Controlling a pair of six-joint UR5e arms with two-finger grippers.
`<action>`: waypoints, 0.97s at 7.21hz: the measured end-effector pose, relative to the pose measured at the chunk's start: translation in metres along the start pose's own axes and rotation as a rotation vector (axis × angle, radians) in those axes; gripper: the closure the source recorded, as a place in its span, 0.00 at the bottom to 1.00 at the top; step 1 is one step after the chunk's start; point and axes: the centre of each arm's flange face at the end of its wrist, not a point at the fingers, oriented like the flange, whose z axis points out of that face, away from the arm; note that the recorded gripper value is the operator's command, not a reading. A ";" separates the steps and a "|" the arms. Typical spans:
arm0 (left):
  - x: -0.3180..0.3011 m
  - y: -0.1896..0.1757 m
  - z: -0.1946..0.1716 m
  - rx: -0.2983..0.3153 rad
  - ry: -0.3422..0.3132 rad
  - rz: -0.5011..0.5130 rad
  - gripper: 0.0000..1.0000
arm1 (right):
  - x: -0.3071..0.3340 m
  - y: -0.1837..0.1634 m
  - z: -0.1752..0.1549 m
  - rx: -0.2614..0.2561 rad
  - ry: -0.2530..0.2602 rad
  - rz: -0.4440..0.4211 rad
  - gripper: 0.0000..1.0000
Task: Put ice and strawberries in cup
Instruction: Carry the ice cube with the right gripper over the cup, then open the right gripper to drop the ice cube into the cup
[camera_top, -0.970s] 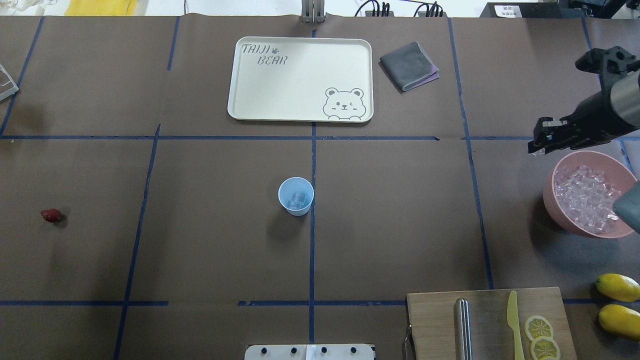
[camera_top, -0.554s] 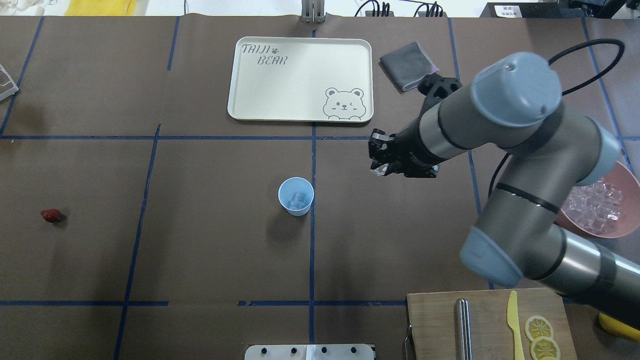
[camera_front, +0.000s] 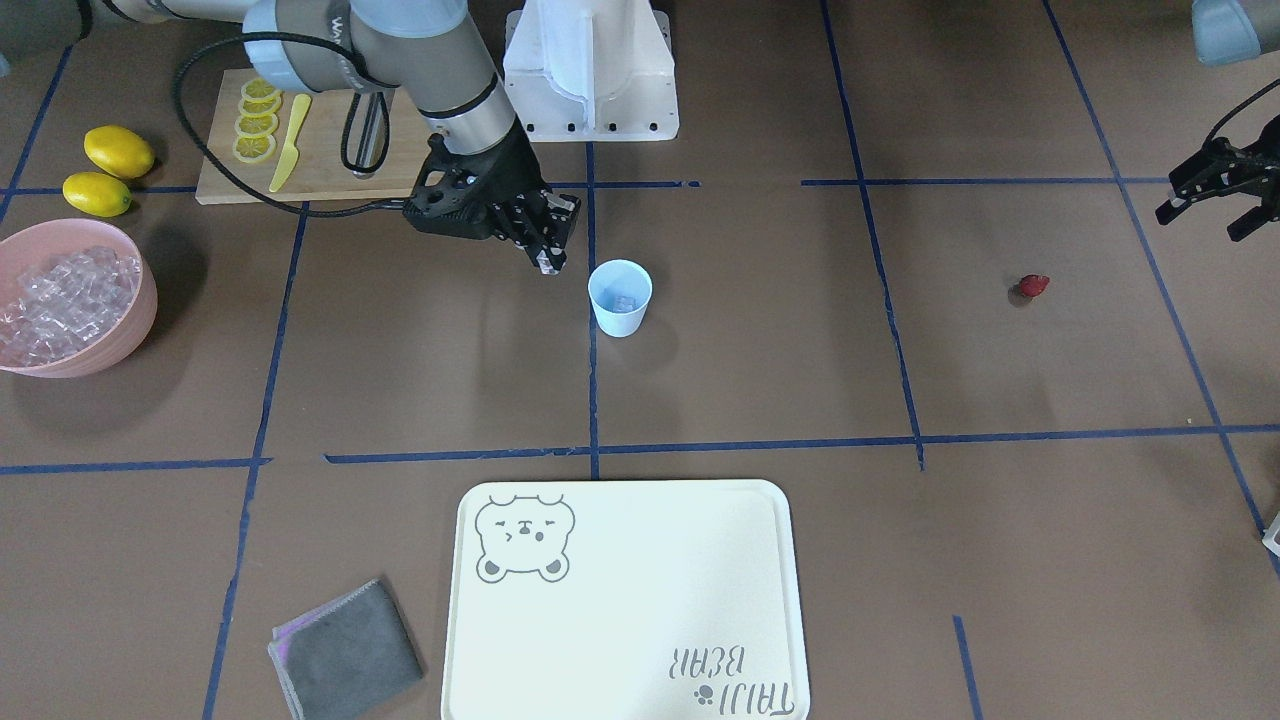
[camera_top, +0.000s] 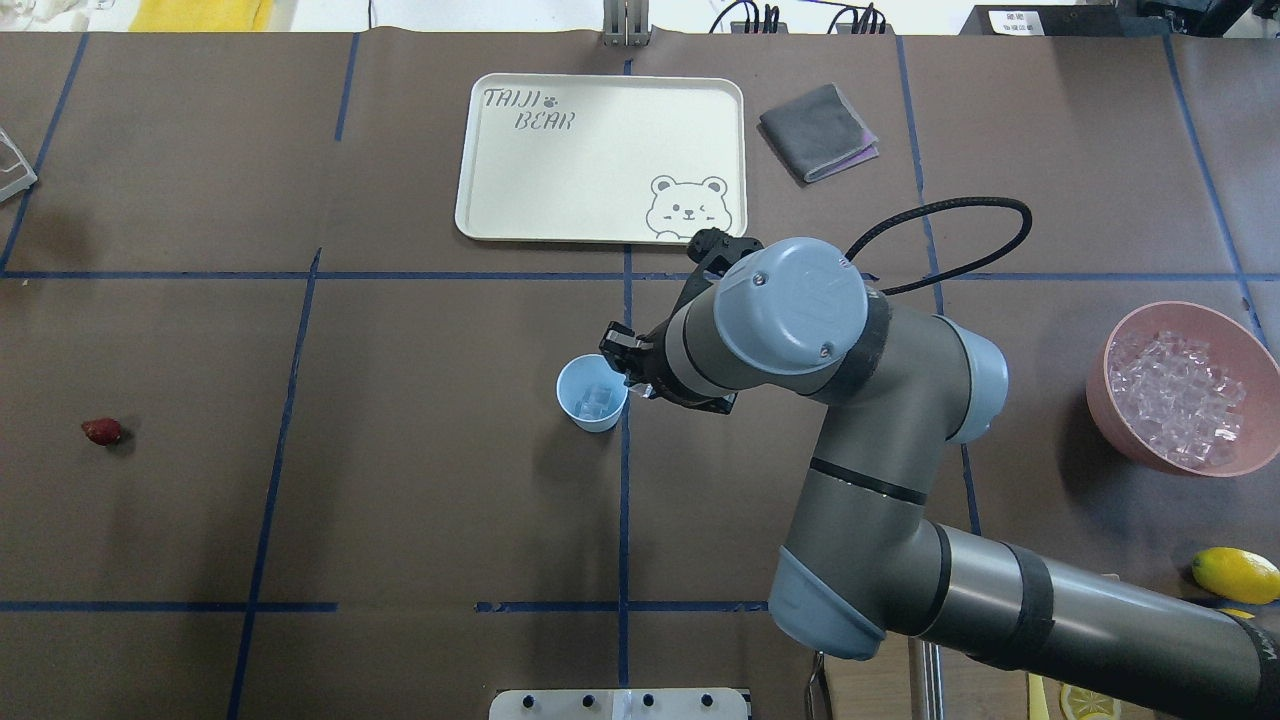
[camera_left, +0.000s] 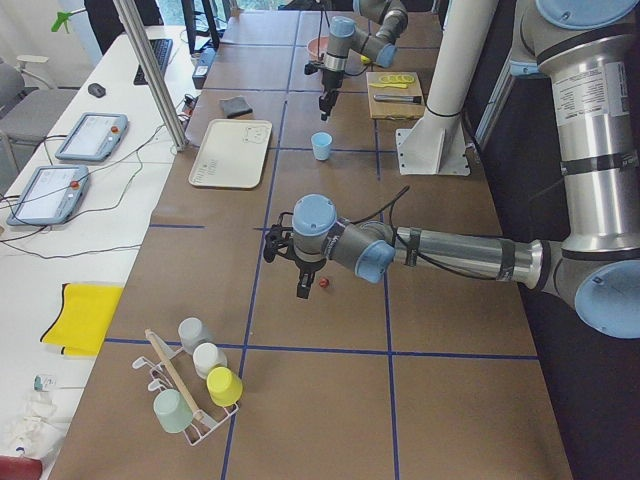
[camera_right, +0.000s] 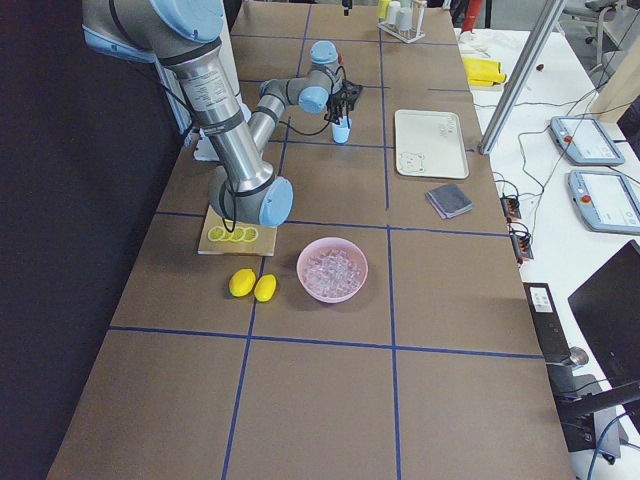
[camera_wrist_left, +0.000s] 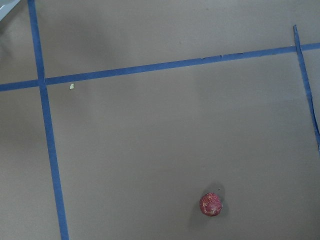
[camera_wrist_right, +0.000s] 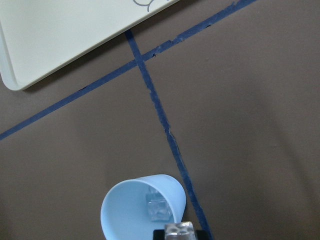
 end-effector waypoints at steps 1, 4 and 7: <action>-0.001 0.001 0.000 -0.001 -0.001 -0.002 0.00 | -0.013 0.006 0.006 0.003 -0.001 0.004 0.97; -0.004 0.006 0.001 -0.006 -0.003 -0.009 0.00 | -0.033 0.010 0.028 0.023 0.019 0.010 0.74; -0.003 0.006 0.000 -0.005 -0.002 -0.008 0.00 | -0.040 0.010 0.037 0.038 0.028 0.009 0.19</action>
